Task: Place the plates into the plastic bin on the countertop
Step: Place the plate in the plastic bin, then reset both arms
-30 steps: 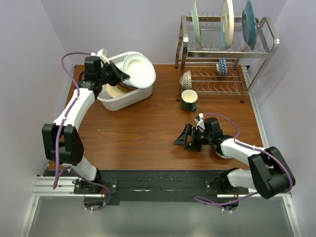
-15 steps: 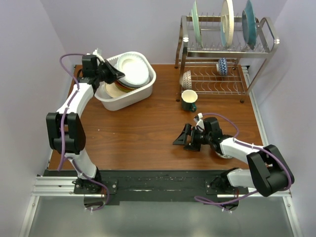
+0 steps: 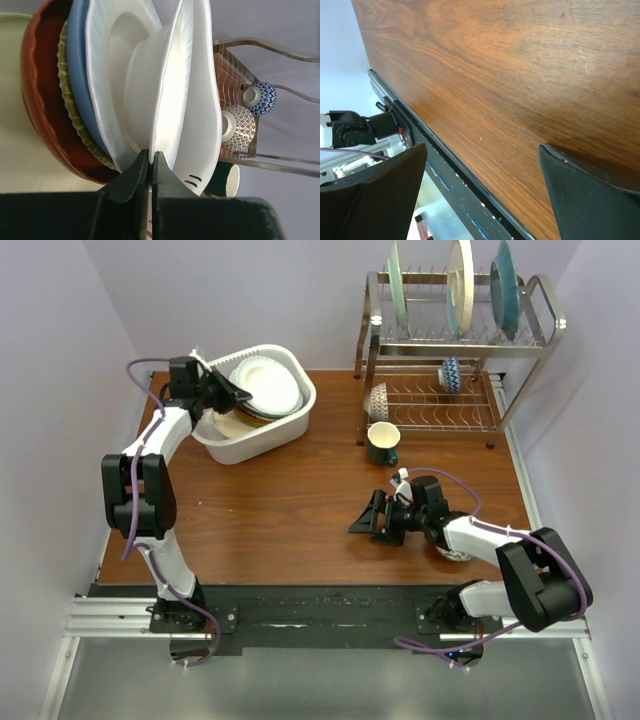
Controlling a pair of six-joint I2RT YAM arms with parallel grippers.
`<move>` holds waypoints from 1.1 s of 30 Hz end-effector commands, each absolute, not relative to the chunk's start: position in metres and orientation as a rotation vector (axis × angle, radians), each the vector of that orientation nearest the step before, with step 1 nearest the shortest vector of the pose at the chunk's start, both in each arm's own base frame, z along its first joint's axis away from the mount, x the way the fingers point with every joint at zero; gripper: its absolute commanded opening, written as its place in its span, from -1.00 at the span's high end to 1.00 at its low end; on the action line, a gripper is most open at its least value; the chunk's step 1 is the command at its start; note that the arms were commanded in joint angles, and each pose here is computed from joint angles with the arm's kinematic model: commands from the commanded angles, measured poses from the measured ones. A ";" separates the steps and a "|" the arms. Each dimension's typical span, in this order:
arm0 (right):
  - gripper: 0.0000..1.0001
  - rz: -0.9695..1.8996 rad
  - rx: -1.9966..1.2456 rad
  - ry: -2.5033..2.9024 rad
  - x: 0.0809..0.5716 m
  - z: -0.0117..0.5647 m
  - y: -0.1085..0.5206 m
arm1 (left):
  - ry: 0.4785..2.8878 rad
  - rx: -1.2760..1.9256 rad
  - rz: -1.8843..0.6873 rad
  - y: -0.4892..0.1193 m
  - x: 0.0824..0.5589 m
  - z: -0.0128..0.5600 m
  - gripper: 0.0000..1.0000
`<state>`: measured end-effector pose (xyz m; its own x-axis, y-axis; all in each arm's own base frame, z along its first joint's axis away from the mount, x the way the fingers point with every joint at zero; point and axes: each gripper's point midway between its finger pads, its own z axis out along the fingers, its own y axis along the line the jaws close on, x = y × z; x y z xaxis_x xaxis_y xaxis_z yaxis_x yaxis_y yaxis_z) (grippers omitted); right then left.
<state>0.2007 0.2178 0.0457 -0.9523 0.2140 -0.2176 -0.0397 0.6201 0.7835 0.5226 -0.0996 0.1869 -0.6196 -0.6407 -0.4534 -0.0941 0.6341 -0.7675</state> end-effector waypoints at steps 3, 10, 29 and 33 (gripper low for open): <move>-0.97 1.196 0.133 2.607 0.197 0.032 0.214 | 1.916 -0.494 -0.999 -0.086 0.551 0.248 1.00; -0.97 1.202 0.130 2.611 0.196 0.032 0.214 | 1.955 -0.506 -0.955 -0.078 0.545 0.242 0.39; -0.97 1.114 0.121 2.633 0.199 0.035 0.207 | 1.805 -0.302 -0.768 -0.065 0.491 0.372 -1.00; -0.97 1.057 0.095 2.621 0.205 0.044 0.203 | 1.834 -0.250 -0.706 -0.063 0.464 0.376 -1.00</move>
<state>0.2020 0.2154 0.0459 -0.9573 0.1898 -0.2179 -0.0439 0.6499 0.7588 0.4899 -0.0692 0.3610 -0.3919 -0.5704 -0.7218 0.1388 0.7390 -0.6593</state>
